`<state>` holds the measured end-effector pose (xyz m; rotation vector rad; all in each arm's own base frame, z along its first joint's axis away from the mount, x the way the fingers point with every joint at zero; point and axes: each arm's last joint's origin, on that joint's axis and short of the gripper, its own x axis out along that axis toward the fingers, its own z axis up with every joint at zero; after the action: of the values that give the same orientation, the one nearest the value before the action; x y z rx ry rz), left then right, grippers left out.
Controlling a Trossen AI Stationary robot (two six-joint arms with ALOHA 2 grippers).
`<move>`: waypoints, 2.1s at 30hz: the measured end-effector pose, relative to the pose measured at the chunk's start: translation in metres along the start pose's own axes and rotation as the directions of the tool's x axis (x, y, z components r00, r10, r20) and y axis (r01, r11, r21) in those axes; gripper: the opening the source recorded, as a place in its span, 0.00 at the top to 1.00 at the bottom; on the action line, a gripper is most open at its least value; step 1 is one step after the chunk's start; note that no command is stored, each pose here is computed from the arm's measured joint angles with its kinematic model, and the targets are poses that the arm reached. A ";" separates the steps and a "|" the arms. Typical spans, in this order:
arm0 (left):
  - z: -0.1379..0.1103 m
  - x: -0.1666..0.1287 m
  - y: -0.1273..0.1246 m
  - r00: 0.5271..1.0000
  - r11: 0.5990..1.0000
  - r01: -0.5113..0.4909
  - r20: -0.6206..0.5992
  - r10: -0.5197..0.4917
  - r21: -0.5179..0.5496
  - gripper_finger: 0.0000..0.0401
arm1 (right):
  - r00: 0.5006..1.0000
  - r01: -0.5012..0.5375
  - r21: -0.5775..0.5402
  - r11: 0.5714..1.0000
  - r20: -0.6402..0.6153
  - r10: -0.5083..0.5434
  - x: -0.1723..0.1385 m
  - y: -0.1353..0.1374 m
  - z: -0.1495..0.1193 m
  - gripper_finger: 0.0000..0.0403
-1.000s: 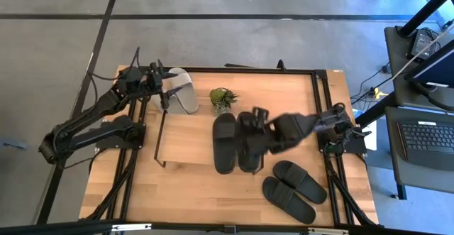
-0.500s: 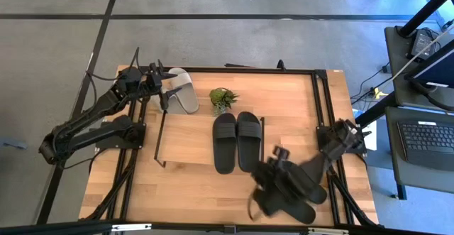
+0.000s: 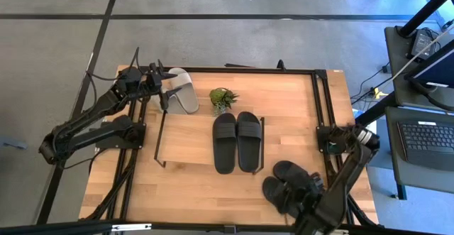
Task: Pick and place slides into the shelf
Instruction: Put the black slide on the shelf
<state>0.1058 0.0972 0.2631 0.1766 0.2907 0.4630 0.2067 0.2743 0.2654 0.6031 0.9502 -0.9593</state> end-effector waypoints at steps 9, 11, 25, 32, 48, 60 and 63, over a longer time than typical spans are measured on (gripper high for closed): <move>0.000 0.000 0.000 1.000 1.000 0.001 0.000 -0.001 -0.026 0.36 | 0.997 0.046 0.135 0.990 -0.072 -0.037 0.020 -0.038 -0.007 0.65; 0.000 0.000 0.000 1.000 1.000 0.000 0.000 0.000 -0.026 0.36 | 0.994 0.056 0.143 0.988 -0.104 -0.041 0.024 -0.043 -0.008 0.65; 0.000 0.000 0.000 1.000 1.000 0.000 -0.001 0.000 0.007 0.36 | 0.982 0.035 -0.316 0.948 -0.165 -0.091 0.038 -0.068 -0.025 0.65; 0.000 0.000 0.000 1.000 1.000 0.000 -0.001 0.000 0.007 0.36 | 0.982 0.041 -0.399 0.916 -0.152 -0.110 0.041 -0.071 -0.026 0.65; -0.001 0.000 0.000 1.000 1.000 0.001 -0.002 -0.001 0.006 0.36 | 0.982 -0.043 -0.725 0.688 -0.156 -0.103 0.042 -0.070 -0.031 0.65; -0.001 0.000 0.000 1.000 1.000 0.000 -0.002 0.000 0.005 0.36 | 0.976 0.042 -0.927 0.373 -0.042 -0.213 0.066 -0.065 -0.047 0.71; -0.001 0.000 0.000 1.000 1.000 0.001 -0.002 -0.001 0.005 0.36 | 0.978 0.074 -0.929 0.362 -0.003 -0.209 0.071 -0.063 -0.050 0.72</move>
<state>0.1059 0.0973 0.2625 0.1812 0.2937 0.4618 0.1479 0.2550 0.1771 -0.4397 1.4902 -0.3681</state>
